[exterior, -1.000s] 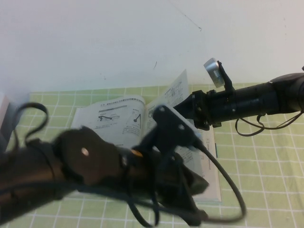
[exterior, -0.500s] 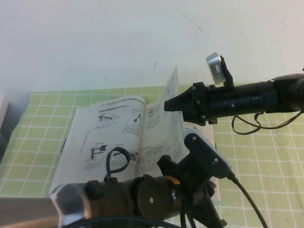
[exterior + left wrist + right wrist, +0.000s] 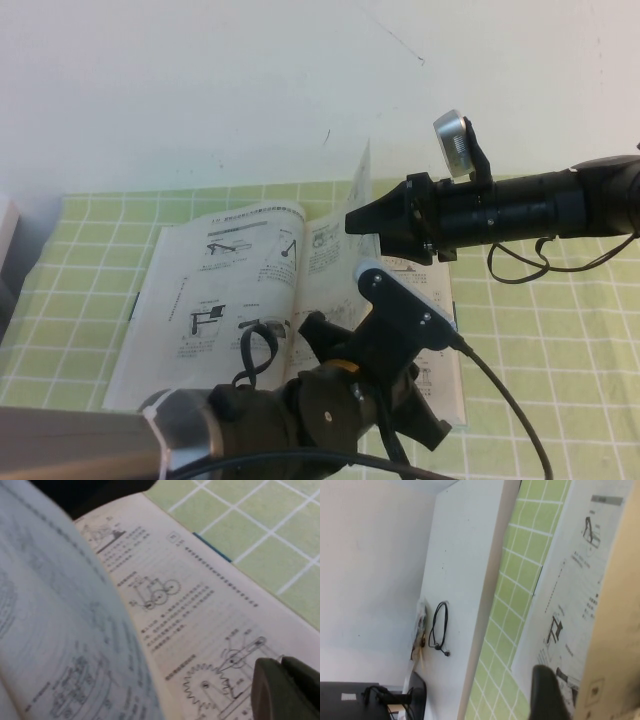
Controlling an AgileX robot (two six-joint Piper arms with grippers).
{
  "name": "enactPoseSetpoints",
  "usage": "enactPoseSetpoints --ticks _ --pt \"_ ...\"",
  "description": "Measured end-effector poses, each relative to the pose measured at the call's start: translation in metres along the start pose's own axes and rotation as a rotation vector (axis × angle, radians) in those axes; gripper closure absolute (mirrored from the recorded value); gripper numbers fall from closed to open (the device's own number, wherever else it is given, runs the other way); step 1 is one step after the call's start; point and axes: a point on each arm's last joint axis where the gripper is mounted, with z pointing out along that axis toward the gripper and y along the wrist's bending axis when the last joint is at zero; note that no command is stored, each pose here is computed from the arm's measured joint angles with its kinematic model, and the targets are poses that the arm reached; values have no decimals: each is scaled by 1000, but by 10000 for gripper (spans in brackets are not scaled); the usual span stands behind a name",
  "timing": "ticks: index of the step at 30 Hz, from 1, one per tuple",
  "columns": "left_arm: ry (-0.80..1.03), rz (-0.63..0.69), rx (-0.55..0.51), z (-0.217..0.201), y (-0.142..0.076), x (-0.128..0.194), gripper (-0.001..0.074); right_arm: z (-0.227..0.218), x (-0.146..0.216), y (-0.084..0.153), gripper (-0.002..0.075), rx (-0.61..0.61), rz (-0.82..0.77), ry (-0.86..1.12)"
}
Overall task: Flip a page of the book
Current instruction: Open the closed book
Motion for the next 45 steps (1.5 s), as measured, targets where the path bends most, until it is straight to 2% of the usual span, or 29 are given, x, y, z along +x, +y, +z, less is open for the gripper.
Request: enactPoseSetpoints --ticks 4,12,15,21,25,28,30,37,45 --pt "33 21 -92 6 7 7 738 0 0 0 340 -1 0 1" --pt "79 21 -161 10 12 15 738 0 3 4 347 -49 -23 37" --pt "85 11 -167 10 12 15 738 -1 5 9 391 -83 -64 58" --pt "89 9 -172 10 13 16 738 -10 6 34 492 -90 -191 96" --pt "106 6 -174 14 12 20 738 -19 13 44 601 4 -327 224" --pt "114 -1 -173 16 11 23 738 -27 20 39 684 130 -388 356" --pt "117 -7 -172 16 11 23 738 -31 24 33 706 208 -402 429" --pt "122 -13 -179 17 11 24 738 -45 31 9 725 470 -395 581" --pt "110 -13 -254 16 18 23 738 -42 35 6 727 496 -398 603"
